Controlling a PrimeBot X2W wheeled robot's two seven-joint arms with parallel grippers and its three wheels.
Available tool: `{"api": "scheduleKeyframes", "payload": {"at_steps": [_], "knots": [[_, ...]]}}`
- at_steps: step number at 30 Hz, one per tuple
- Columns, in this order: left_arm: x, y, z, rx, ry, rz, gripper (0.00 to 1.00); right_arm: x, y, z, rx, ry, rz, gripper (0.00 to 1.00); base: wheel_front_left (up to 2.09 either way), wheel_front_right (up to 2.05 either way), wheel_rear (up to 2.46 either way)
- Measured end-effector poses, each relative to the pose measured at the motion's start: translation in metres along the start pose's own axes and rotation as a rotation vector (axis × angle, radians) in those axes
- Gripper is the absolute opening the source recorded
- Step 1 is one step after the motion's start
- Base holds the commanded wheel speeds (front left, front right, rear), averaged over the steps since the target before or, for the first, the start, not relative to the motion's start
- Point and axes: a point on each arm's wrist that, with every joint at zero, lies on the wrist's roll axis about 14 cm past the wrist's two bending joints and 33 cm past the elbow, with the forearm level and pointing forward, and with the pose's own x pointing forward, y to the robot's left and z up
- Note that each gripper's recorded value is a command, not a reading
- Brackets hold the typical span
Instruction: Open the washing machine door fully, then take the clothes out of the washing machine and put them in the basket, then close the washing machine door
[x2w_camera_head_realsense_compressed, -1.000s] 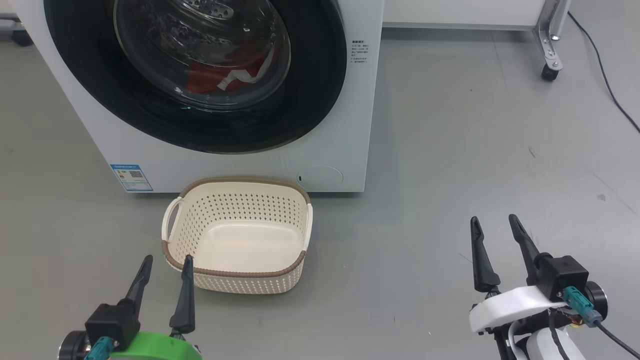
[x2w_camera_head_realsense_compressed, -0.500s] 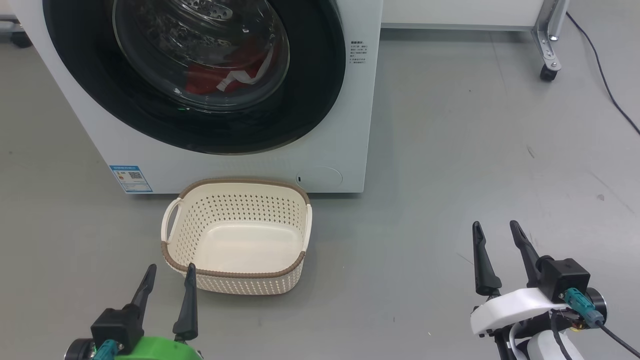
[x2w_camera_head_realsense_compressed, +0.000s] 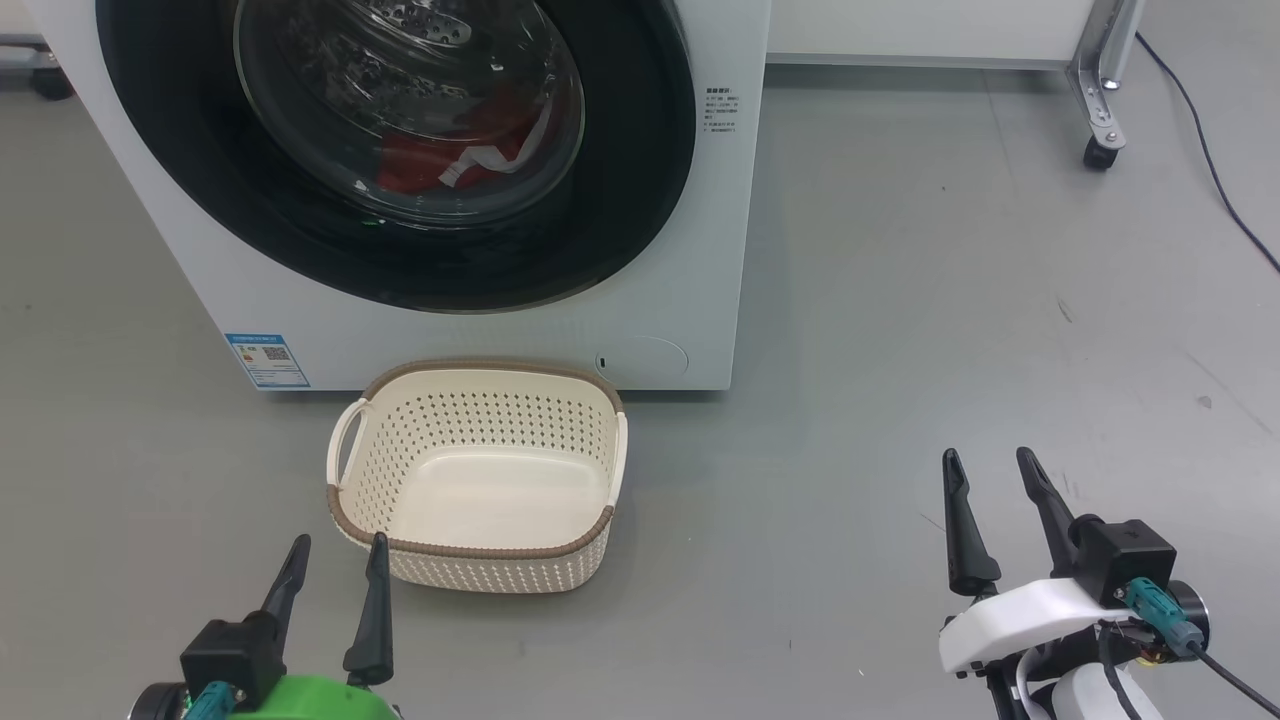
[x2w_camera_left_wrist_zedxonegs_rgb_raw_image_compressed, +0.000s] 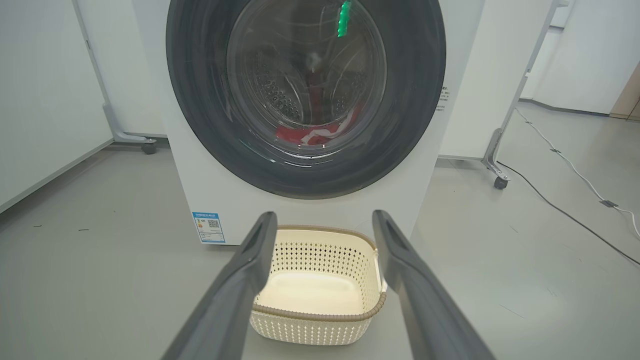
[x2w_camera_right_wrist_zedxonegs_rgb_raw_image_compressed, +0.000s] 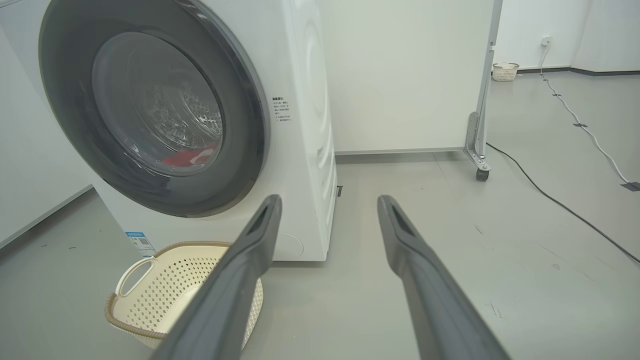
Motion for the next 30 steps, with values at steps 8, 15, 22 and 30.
{"api": "scheduleKeyframes", "payload": {"at_steps": [8, 15, 22, 30], "knots": [[-0.001, 0.001, 0.0, -0.001, 0.001, 0.003, 1.0, 0.001, 0.001, 0.0, 0.01, 0.0, 0.001, 1.0, 0.0, 0.0, 0.0], [0.0, 0.002, 0.0, -0.001, -0.001, 0.006, 1.0, 0.001, 0.002, -0.001, 0.01, 0.003, 0.001, 1.0, 0.0, 0.0, 0.0], [0.001, 0.003, -0.003, -0.003, 0.009, 0.005, 1.0, 0.006, 0.003, 0.001, 0.012, -0.004, 0.006, 1.0, 0.0, 0.0, 0.0], [0.003, 0.008, -0.01, -0.009, 0.032, 0.018, 1.0, 0.019, 0.004, 0.003, 0.036, -0.012, 0.008, 0.0, 0.0, 0.0, 0.0]]}}
